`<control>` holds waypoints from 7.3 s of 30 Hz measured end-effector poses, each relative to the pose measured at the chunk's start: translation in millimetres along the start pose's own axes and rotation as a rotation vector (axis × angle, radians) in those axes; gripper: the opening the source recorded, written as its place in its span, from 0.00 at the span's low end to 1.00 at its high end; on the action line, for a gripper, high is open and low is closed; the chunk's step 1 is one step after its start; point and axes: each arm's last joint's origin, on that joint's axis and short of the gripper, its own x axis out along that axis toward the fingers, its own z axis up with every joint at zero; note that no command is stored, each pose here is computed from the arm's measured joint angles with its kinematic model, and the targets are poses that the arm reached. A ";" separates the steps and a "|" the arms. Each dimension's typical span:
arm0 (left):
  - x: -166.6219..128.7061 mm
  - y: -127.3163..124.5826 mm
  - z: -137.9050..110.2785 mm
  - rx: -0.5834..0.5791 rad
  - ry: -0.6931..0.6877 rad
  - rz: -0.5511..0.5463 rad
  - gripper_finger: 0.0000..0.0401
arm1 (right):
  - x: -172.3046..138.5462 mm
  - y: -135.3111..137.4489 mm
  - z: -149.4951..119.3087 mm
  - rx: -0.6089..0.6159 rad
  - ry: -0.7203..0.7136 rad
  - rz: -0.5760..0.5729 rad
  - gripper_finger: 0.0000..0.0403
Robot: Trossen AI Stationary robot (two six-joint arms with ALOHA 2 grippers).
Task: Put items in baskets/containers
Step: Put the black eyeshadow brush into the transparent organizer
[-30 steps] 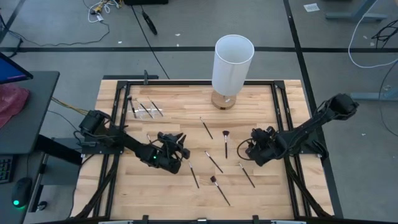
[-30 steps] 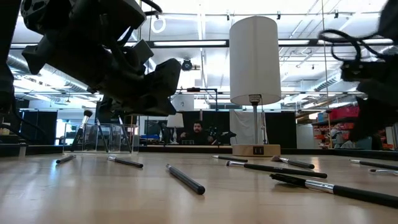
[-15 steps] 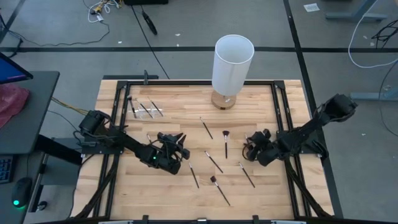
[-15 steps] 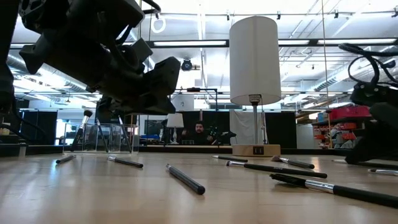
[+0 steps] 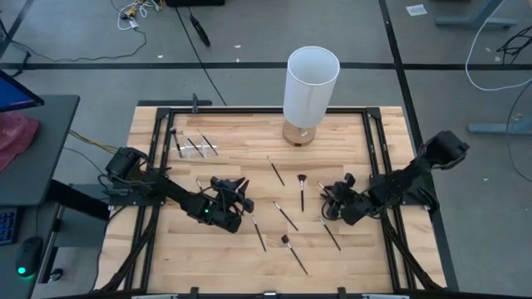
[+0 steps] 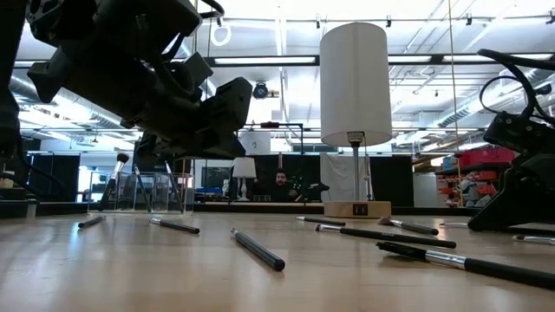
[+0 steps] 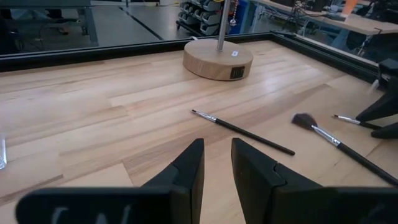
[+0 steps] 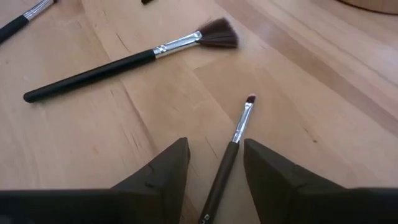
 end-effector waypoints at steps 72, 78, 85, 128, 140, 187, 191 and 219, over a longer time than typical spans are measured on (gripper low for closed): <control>-3.2 -28.1 19.1 0.211 -0.021 -0.243 0.21 | -30.5 20.2 25.9 -0.032 -0.342 0.335 0.02; -3.0 -45.6 16.4 0.308 -0.054 -0.497 0.21 | -48.3 32.4 49.4 -0.087 -0.546 0.568 0.02; 12.5 -99.0 7.7 0.461 -0.205 -0.652 0.21 | -66.4 37.3 67.3 -0.113 -0.747 0.767 0.02; 30.3 -160.6 58.5 0.386 -0.410 -0.958 0.04 | -72.0 44.5 77.9 -0.197 -0.825 0.852 0.02; 18.2 -161.9 44.8 0.464 -0.324 -0.825 0.03 | -67.2 44.1 74.2 -0.195 -0.759 0.800 0.19; -49.0 155.9 171.1 -0.016 0.298 0.415 0.03 | -49.6 35.5 60.0 -0.199 -0.558 0.510 0.41; -40.8 167.1 164.2 -0.041 0.283 0.429 0.04 | -47.9 33.9 63.3 -0.180 -0.569 0.497 0.41; 0.8 186.6 150.7 -0.127 0.365 0.485 0.04 | -44.0 30.6 68.2 -0.150 -0.576 0.480 0.41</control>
